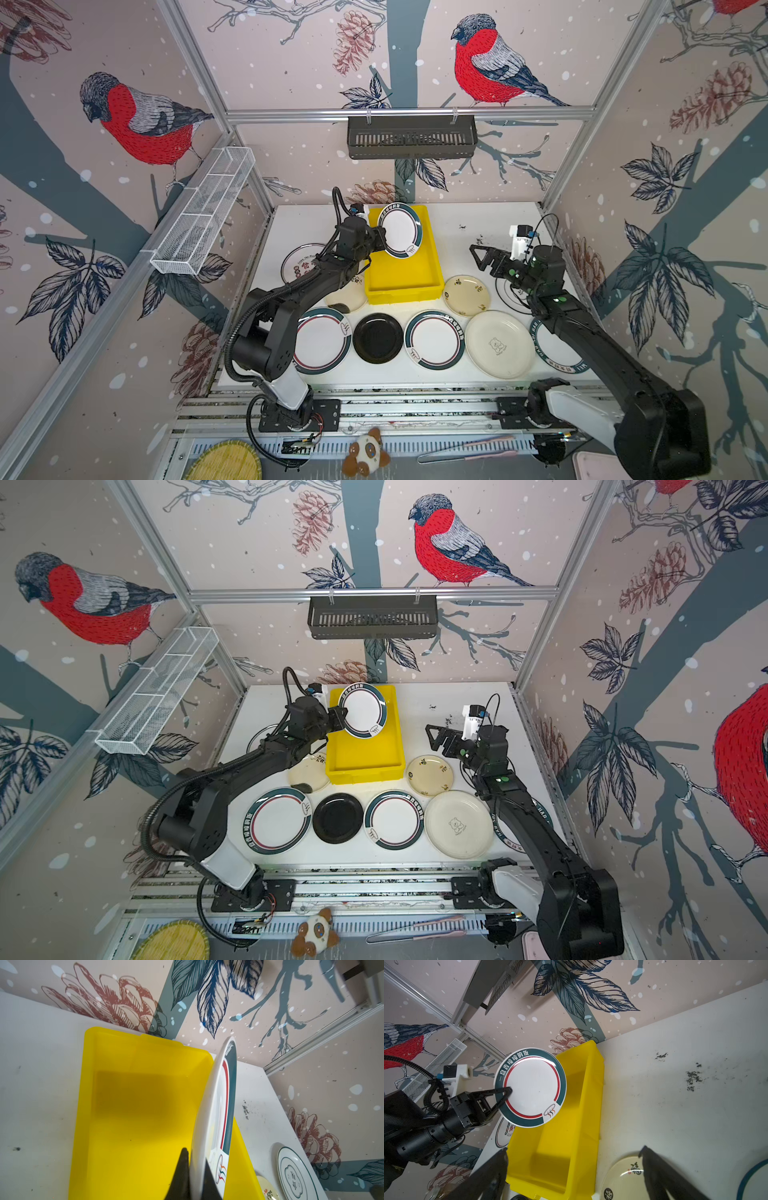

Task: Place the plates into the plastic bin on the countertop
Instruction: 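Lower the plate into the yellow bin with the left gripper and release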

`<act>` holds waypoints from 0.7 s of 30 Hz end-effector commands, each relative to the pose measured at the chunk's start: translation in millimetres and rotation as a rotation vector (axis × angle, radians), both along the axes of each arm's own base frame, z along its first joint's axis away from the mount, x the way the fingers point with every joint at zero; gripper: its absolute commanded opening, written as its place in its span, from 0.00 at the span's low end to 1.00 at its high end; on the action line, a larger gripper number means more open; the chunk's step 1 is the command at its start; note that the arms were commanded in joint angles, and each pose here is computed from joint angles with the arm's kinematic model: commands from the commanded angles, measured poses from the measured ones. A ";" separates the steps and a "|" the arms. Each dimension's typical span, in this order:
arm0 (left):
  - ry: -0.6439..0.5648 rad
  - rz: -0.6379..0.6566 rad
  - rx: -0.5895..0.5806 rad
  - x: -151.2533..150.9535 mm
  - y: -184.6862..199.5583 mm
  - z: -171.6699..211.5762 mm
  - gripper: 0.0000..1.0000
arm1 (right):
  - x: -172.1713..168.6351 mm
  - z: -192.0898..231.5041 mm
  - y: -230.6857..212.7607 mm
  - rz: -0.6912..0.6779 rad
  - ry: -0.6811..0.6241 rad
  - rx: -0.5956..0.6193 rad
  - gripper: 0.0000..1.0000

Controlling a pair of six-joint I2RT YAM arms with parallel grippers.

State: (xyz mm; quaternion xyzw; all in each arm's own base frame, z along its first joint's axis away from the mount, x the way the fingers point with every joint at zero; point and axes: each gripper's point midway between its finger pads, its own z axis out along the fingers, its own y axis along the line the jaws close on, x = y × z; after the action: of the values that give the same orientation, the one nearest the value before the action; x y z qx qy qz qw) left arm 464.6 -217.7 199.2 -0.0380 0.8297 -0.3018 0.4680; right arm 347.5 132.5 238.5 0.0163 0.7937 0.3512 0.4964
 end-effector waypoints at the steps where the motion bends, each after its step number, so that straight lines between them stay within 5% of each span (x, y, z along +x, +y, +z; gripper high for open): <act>1: 0.008 0.037 -0.005 13.5 4.1 -4.3 0.00 | 0.9 -8.5 -7.3 -0.034 0.015 -0.040 1.00; 21: 0.206 0.004 -0.034 52.1 -13.0 -79.4 0.00 | -6.4 -36.6 -30.6 -0.124 0.086 -0.089 1.00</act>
State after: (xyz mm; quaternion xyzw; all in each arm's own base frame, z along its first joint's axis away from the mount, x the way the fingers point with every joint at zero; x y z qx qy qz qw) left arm 512.4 -227.0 118.7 -0.0741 0.8710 -0.2986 0.3830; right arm 341.3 104.1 201.8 0.0607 0.8268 0.2895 0.4784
